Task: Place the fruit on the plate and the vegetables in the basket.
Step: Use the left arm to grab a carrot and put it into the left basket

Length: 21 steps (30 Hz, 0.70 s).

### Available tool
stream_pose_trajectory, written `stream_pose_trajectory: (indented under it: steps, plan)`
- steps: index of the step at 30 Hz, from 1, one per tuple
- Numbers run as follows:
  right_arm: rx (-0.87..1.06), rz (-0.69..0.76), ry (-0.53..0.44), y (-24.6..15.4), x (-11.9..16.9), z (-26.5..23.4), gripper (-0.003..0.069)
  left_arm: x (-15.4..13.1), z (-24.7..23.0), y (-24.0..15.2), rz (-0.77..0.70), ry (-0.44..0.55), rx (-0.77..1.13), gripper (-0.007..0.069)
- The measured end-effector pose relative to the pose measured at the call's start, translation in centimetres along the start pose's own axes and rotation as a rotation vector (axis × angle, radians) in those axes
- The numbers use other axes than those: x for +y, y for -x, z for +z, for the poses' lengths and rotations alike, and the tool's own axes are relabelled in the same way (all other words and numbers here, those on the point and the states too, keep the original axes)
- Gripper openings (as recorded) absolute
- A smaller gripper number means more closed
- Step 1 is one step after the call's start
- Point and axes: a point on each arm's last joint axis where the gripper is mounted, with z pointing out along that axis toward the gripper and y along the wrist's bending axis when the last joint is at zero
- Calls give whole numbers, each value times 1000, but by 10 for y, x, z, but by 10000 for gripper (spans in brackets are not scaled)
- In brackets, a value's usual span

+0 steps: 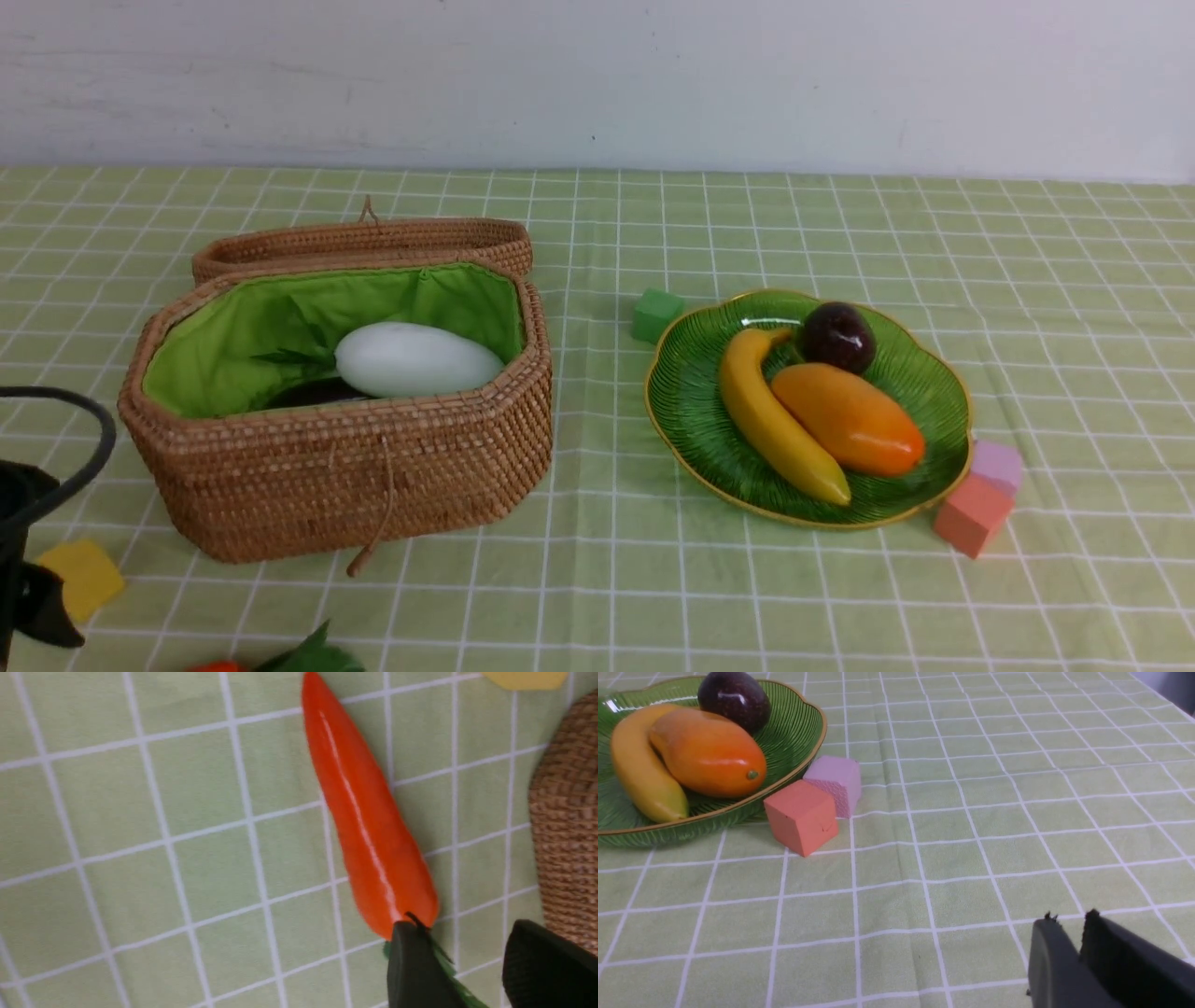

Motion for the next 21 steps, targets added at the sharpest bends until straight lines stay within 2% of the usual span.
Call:
stream_pose_trajectory:
  steps: [2, 8, 11, 16, 21]
  plan:
    - [0, 0, 0, 0, 0, 0, 107, -3, 3, 0, -1, -7, 0, 339]
    - [0, 0, 0, 0, 0, 0, 115, -9, 25, -1, 21, 67, 10, 517]
    - [0, 0, 0, 0, 0, 0, 118, -13, 40, -3, 41, 106, 36, 564]
    - [0, 0, 0, 0, 0, 0, 125, -15, 64, -8, 49, 183, 91, 578]
    - [0, 0, 0, 0, 0, 0, 132, -16, 88, -11, 35, 260, 126, 557]
